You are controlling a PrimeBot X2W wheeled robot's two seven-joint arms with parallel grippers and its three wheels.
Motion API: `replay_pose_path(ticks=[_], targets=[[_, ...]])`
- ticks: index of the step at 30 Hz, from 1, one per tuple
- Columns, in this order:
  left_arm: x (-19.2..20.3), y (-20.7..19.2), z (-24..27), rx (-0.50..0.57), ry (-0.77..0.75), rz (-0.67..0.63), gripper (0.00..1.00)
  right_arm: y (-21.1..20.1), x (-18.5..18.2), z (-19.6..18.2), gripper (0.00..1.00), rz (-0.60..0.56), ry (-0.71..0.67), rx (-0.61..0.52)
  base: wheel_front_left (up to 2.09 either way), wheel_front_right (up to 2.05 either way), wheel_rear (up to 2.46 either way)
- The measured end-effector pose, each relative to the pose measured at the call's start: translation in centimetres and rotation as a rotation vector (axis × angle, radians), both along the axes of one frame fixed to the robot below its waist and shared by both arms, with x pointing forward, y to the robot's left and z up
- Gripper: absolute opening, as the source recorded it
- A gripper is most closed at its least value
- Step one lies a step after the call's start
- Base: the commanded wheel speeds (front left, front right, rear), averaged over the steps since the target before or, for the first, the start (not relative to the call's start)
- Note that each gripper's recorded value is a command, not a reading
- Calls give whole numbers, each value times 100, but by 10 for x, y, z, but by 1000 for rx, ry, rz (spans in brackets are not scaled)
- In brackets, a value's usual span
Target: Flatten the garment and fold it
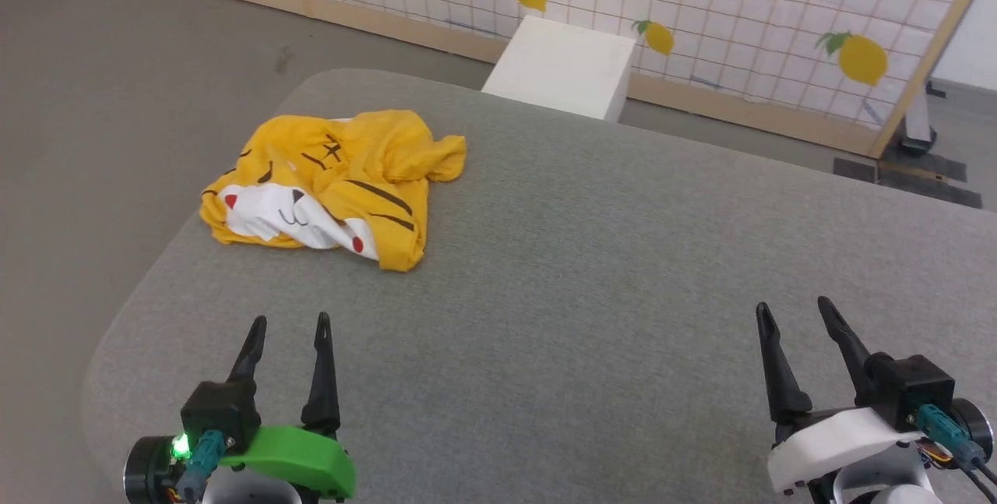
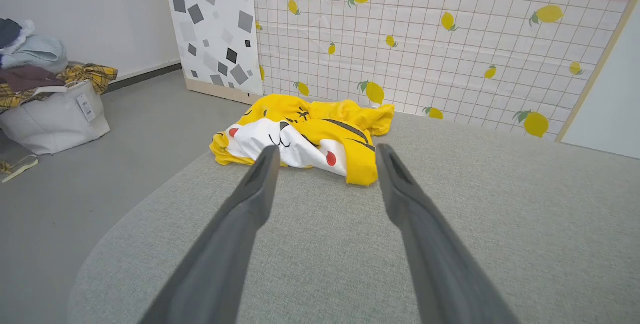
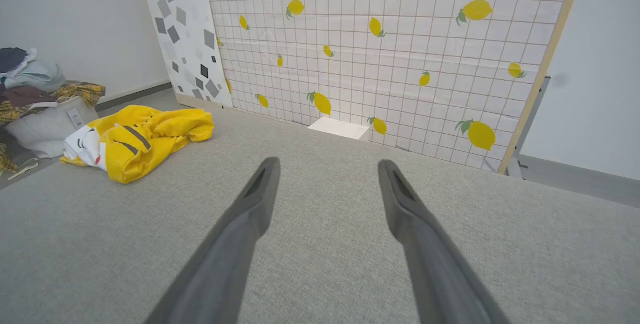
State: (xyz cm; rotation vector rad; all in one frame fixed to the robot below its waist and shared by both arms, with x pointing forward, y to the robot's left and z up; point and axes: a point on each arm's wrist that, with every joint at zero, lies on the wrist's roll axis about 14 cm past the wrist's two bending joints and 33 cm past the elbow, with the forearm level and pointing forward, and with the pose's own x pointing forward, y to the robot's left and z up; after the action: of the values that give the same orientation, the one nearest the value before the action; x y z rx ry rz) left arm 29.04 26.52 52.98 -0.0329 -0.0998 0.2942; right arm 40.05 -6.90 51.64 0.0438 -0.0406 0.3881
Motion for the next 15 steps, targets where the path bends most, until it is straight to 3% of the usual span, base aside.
replay_pose_path(ticks=[15], targets=[[-33, 24, 1, -8, -30, 97, 100, 36, 1, -4, 100, 99, 3, 8, 0, 0, 0]])
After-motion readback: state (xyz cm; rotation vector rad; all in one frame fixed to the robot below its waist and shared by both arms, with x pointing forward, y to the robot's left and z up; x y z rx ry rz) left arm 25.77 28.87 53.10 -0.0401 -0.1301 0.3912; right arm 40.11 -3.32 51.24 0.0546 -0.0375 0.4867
